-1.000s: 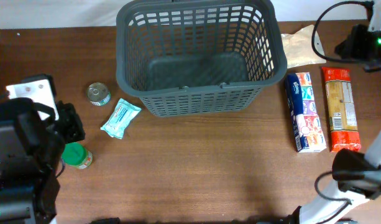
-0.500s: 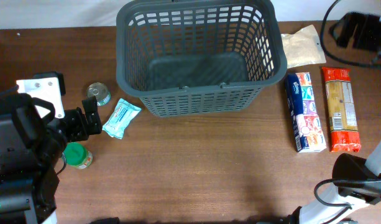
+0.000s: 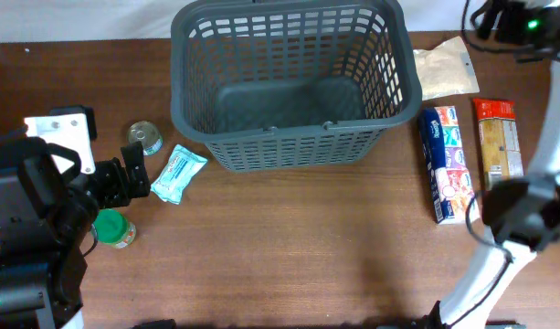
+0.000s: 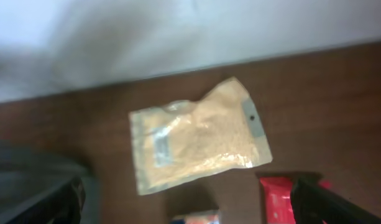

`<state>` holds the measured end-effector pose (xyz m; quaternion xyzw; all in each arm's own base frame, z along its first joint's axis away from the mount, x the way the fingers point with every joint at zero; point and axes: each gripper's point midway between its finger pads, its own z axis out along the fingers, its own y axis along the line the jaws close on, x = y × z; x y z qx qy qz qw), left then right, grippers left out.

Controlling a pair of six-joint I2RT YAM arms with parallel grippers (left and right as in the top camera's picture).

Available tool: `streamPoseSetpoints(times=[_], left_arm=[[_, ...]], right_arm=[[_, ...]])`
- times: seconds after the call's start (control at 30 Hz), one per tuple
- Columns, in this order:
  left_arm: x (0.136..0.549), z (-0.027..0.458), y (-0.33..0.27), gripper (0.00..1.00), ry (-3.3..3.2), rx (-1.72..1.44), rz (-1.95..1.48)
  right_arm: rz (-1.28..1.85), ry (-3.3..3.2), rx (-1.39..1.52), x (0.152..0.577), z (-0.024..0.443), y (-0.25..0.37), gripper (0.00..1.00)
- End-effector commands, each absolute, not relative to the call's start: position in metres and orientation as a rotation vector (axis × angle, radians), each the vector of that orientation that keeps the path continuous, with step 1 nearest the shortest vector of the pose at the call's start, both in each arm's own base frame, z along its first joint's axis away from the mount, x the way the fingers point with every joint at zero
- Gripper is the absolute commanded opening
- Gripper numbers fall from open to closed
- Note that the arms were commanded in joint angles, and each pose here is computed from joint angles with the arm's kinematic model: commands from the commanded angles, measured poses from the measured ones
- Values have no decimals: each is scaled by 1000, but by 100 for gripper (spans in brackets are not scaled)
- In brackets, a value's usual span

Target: Pack container

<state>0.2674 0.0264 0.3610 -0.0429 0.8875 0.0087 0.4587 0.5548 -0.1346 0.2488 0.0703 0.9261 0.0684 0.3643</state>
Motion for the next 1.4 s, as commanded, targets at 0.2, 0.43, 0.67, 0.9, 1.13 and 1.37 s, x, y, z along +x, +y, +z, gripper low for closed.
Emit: streamPoseSetpoints(times=[0.2,0.43,0.67,0.9,1.13,1.37], left_arm=[[267,367,26,99,2172,-81,25],[267,367,26,99,2172,-80,24],[267,367,26,99,2172,-80,24],[266,367,26,99,2172,-81,24],[267,367,26,99,2172,-80,24],[267,367,26,99,2172,-81,24]], right_arm=[[88,2557,189,588,128,-133,99],[56,2581,179,608,79,-116,99],[79,2619,229,612,36,-117,99],[80,2639,243,614,6,-118,99],[49,2692,261,605,-18,-121,93],[24,2717,271,599,-21,-124,8]])
